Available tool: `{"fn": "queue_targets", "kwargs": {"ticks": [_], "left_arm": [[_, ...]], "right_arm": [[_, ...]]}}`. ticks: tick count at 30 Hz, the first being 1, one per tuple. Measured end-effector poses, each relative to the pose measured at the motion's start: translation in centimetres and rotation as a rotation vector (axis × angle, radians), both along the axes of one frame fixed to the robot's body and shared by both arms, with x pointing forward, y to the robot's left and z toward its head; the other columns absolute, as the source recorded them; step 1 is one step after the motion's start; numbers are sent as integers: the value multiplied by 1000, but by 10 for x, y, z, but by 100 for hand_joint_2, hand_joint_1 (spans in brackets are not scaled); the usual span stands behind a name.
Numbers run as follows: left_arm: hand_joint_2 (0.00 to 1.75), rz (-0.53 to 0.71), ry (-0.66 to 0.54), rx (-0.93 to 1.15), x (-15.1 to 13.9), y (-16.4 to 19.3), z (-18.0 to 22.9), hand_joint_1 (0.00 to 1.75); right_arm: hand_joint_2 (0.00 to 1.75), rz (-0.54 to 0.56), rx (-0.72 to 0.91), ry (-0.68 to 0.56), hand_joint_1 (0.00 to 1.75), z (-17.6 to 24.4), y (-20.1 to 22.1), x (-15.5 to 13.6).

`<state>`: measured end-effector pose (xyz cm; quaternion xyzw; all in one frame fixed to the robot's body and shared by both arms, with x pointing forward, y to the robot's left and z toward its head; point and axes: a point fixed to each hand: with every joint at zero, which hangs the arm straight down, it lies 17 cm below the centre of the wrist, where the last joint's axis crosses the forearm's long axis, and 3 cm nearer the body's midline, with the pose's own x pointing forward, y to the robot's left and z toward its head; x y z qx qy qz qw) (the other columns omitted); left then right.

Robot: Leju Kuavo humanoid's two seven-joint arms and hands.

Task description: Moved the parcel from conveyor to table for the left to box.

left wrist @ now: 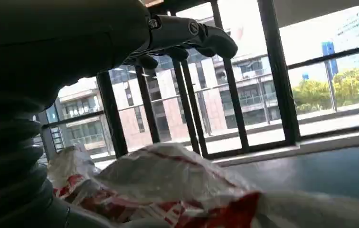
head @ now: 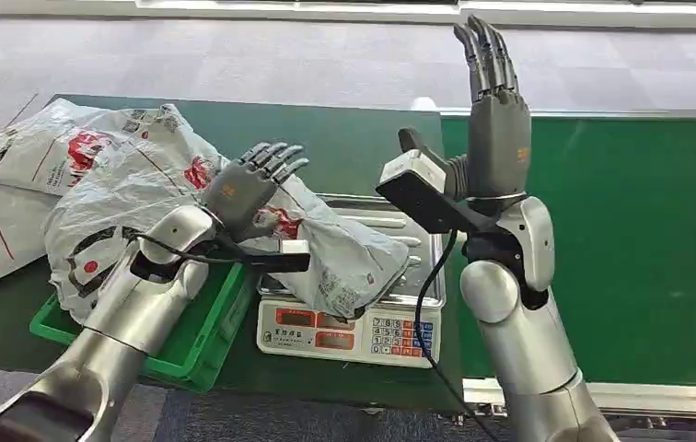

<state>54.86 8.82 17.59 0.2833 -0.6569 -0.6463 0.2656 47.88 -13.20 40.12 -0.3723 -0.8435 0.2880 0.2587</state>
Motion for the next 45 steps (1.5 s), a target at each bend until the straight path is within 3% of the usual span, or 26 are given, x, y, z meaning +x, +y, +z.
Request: {"fn": "queue_targets", "kwargs": {"ticks": [14,15,16,20,32,38,40,41,45], "left_arm": [[175,-79,187,304,-19,4,-103,0],[175,-94,199,333,-21,4,-108,10],[175,-110,211,363,-24,3,-114,175],[175,-176,271,429,-37,-1,-130,175],[175,-193,216,363,-32,-12,-115,175],[175,-165,85,297,-21,-17,-94,175],[175,-115,-12,267,-11,-15,-78,175],[175,-57,-120,228,0,-12,-55,175],[175,140,-479,57,30,18,65,175]], "right_arm": [[0,-24,24,24,0,-8,-6,7],[0,-26,25,24,0,-8,-6,8],[0,-27,26,25,0,-8,-7,8],[0,-39,29,28,0,-10,-10,12],[0,-68,47,29,0,-13,-23,15],[0,-77,47,45,0,-21,-25,15],[0,-86,45,49,0,-23,-27,14],[0,-95,45,51,0,-24,-30,13],[0,-121,48,67,0,-37,-39,7]]}}
